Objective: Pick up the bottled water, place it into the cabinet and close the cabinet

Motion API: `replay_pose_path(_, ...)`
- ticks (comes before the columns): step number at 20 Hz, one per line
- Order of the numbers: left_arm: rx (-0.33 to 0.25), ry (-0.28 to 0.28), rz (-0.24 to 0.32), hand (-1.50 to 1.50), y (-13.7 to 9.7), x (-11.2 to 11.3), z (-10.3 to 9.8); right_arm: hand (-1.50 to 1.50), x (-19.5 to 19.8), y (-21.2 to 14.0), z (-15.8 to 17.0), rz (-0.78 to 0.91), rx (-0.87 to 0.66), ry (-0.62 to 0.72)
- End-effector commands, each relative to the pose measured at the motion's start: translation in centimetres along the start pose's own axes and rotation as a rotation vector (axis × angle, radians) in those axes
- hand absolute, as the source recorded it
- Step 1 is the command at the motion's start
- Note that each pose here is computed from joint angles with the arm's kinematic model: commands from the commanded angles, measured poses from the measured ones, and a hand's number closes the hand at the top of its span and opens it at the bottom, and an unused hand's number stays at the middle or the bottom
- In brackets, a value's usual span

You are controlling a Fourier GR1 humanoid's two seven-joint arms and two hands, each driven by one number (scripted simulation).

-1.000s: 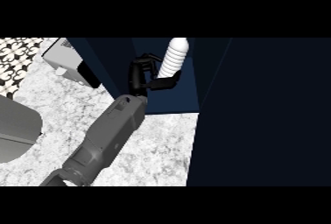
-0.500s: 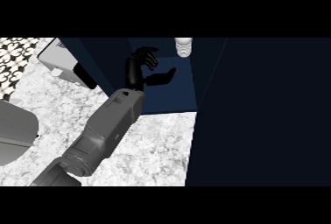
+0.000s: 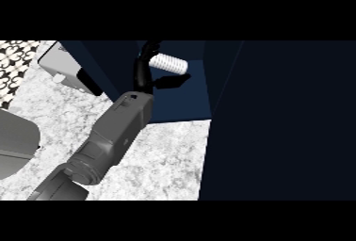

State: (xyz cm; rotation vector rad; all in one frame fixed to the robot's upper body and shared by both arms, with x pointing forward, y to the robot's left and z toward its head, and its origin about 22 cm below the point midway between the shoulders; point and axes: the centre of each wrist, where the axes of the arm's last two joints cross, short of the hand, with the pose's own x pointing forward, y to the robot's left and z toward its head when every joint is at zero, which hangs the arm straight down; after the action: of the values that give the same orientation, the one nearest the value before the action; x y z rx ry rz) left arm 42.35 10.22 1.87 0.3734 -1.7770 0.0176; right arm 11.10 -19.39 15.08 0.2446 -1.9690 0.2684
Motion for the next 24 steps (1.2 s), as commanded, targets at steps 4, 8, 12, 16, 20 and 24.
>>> replay_pose_path(4, -0.014, 0.017, 0.068, -1.5, 0.5, 0.0, -0.4, -1.5, 1.9, 0.1, 0.6, -0.047, -0.001, -0.027)
replay_pose_path(8, -0.053, -0.029, 0.027, -1.5, 0.2, 1.0, -1.1, -1.5, 0.3, 0.5, 0.1, -0.054, -0.024, -0.026)
replay_pose_path(12, -0.07, -0.073, 0.103, -1.5, -0.5, 0.8, -0.4, -1.5, 2.0, -0.5, 0.3, -0.036, 0.039, -0.042)
replay_pose_path(16, -0.241, -0.111, 0.289, -1.5, -1.3, 3.2, -1.3, -1.5, 0.9, -0.4, 0.3, -0.02, -0.008, -0.006)
replay_pose_path(20, -0.288, -0.132, 0.366, -1.5, -1.5, 3.5, -1.3, -1.5, 2.1, -0.8, 0.2, -0.013, 0.002, -0.017)
replay_pose_path(24, -0.323, -0.101, 0.428, -1.5, -1.7, 3.5, -0.5, -1.5, 1.1, -0.7, 0.2, 0.011, -0.018, -0.003)
